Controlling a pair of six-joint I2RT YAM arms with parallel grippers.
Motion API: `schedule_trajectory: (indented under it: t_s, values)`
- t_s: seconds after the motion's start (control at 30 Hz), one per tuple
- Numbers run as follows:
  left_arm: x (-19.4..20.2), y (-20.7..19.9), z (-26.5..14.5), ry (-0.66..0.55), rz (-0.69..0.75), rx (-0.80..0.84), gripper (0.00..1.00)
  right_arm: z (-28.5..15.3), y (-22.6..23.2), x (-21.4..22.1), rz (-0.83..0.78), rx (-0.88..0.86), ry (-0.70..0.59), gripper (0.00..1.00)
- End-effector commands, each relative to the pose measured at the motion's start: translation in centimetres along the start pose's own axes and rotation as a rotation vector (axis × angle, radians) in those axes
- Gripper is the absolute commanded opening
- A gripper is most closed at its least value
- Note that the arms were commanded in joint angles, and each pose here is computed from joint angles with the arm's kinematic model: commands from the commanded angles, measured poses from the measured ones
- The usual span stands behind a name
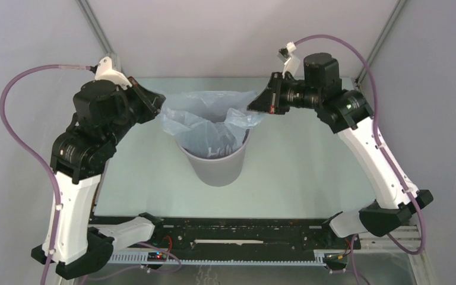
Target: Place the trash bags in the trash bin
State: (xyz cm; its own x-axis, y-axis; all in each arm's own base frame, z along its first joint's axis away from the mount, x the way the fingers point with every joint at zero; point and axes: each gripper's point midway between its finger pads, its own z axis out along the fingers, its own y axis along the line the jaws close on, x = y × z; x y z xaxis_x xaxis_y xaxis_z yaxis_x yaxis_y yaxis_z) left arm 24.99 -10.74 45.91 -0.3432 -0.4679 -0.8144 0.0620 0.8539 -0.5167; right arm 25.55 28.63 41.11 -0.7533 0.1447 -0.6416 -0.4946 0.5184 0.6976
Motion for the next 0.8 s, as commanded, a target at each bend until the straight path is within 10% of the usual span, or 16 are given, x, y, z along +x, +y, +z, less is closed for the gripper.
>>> schedule_trajectory:
  t_s: [0.0, 0.33, 0.6, 0.77]
  values:
    - [0.0, 0.9, 2.0, 0.024, 0.071, -0.023, 0.0, -1.0, -2.1, -0.1, -0.176, 0.075, 0.086, 0.0]
    - [0.7, 5.1, 2.9, 0.064, 0.023, -0.159, 0.01, -0.9, -7.4, 1.6, -0.147, 0.334, 0.26, 0.11]
    - [2.1, 2.8, 3.1, 0.119, -0.058, -0.025, 0.05, -3.4, -4.1, -0.1, -0.101, 0.323, 0.146, 0.77]
    - [2.2, 2.4, 3.0, 0.124, -0.084, -0.004, 0.06, -3.9, -3.3, 0.2, 0.11, 0.367, 0.048, 0.94]
